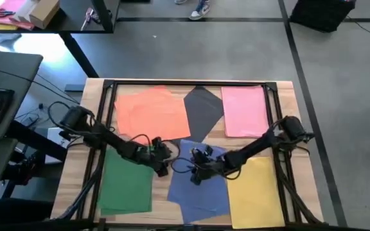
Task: Organize paper
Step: Stack the blue paper on top of the other blue paper to the bottom middle of the table
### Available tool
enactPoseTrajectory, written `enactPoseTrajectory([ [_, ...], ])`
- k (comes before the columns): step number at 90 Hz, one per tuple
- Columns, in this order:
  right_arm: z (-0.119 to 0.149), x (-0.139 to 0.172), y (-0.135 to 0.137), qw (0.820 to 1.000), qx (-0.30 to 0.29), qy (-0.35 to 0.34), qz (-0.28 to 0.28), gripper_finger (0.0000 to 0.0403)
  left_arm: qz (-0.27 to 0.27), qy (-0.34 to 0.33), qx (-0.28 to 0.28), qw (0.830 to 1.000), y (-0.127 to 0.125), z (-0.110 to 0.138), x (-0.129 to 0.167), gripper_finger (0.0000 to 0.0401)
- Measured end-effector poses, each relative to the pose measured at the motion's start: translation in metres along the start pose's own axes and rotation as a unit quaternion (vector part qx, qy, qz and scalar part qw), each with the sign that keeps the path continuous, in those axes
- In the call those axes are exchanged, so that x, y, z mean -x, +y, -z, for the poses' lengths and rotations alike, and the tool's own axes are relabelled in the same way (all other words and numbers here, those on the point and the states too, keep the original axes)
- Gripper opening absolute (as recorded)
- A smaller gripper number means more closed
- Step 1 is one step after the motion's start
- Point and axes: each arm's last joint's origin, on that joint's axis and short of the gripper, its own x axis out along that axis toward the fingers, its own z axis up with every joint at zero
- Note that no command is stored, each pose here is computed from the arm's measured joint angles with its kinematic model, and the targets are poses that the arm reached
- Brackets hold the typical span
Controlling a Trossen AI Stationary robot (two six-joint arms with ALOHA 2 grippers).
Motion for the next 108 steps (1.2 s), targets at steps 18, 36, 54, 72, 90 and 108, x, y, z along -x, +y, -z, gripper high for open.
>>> enactPoseTrajectory([
  [18,0.005,-0.013,0.006,0.999,0.037,0.001,-0.019,0.0176,-0.023,0.008,-0.006,1.000,-0.001,0.007,-0.010,0.0169],
  [36,0.008,-0.035,0.024,0.993,0.085,0.038,-0.072,0.0176,-0.048,0.031,-0.032,0.998,0.004,0.011,-0.009,0.0169],
  [54,0.001,-0.028,0.041,0.978,0.163,0.078,-0.101,0.0176,-0.078,0.053,-0.067,0.993,0.015,0.011,-0.008,0.0169],
  [72,-0.014,-0.023,0.053,0.966,0.219,0.087,-0.108,0.0176,-0.083,0.054,-0.066,0.993,0.022,0.007,-0.009,0.0169],
  [90,-0.033,-0.008,0.051,0.965,0.243,0.081,-0.057,0.0176,-0.079,0.057,-0.067,0.993,0.020,0.009,-0.009,0.0169],
  [108,-0.023,0.026,-0.002,0.965,0.182,0.162,0.094,0.0176,-0.074,0.052,-0.071,0.993,0.017,0.009,-0.007,0.0169],
])
